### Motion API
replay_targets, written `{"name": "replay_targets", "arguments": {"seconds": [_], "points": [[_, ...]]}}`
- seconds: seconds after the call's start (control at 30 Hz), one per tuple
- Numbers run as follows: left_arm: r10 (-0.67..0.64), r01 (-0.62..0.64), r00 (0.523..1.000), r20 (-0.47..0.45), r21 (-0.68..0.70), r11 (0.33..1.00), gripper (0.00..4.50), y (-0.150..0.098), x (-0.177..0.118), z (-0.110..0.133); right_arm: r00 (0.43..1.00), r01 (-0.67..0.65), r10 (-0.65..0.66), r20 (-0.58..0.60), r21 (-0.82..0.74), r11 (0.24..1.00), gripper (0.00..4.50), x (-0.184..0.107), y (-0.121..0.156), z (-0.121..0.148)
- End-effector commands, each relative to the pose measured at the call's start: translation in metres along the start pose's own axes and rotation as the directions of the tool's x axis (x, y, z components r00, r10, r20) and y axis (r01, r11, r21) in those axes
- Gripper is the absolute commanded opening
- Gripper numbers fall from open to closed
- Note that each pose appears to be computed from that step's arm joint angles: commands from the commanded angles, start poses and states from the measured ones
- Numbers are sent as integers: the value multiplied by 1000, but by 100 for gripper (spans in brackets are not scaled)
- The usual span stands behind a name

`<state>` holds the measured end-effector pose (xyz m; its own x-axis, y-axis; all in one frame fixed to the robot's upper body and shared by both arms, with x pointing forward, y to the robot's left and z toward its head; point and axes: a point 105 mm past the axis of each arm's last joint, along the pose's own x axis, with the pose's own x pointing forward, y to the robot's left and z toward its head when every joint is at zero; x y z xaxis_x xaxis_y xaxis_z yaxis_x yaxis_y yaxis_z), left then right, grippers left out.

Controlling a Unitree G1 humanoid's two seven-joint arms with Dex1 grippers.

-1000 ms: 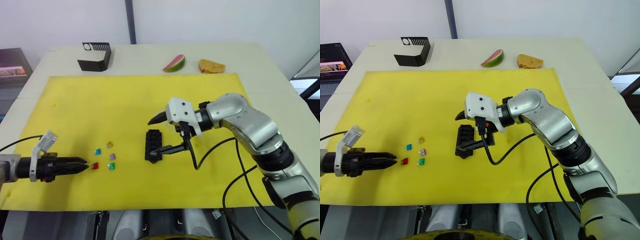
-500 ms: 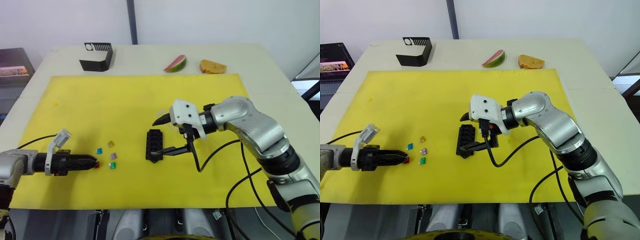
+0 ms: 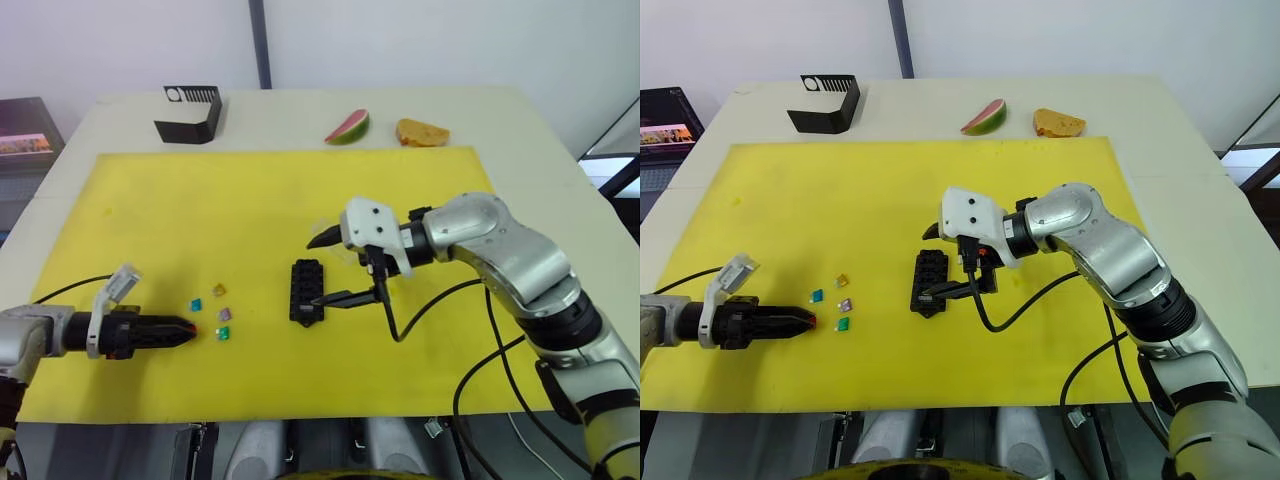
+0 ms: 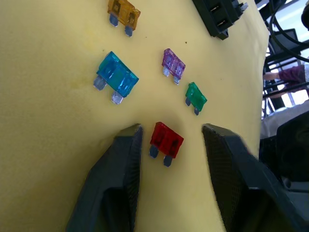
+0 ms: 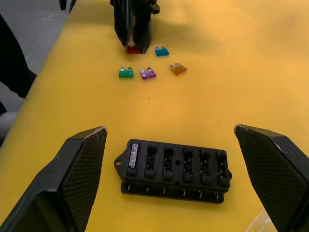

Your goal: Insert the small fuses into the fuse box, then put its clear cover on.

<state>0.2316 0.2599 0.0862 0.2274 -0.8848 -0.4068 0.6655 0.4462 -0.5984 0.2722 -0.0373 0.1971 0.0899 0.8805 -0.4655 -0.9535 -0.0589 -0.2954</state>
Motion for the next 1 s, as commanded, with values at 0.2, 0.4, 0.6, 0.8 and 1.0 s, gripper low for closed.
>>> {"name": "replay_targets", "arguments": {"seconds": [0.2, 0.4, 0.6, 0.8, 1.0], "points": [[10, -9, 1000, 9, -62, 998, 114, 4, 2, -8, 1000, 13, -12, 25, -46, 999, 450, -1, -1, 10], [16, -14, 999, 33, -74, 997, 114, 3, 1, -6, 1000, 8, -7, 21, -45, 999, 450, 0, 1, 9], [26, -21, 998, 60, -89, 996, 114, 3, -3, -4, 1000, 2, -1, 18, -47, 999, 450, 1, 3, 7], [34, -28, 997, 63, -91, 995, 6, 1, -6, -4, 1000, -5, 6, 17, -51, 999, 450, 2, 4, 7], [27, -23, 998, 50, -79, 997, 6, -1, -6, -7, 1000, -14, 15, 18, -50, 999, 450, 4, 4, 7]]}}
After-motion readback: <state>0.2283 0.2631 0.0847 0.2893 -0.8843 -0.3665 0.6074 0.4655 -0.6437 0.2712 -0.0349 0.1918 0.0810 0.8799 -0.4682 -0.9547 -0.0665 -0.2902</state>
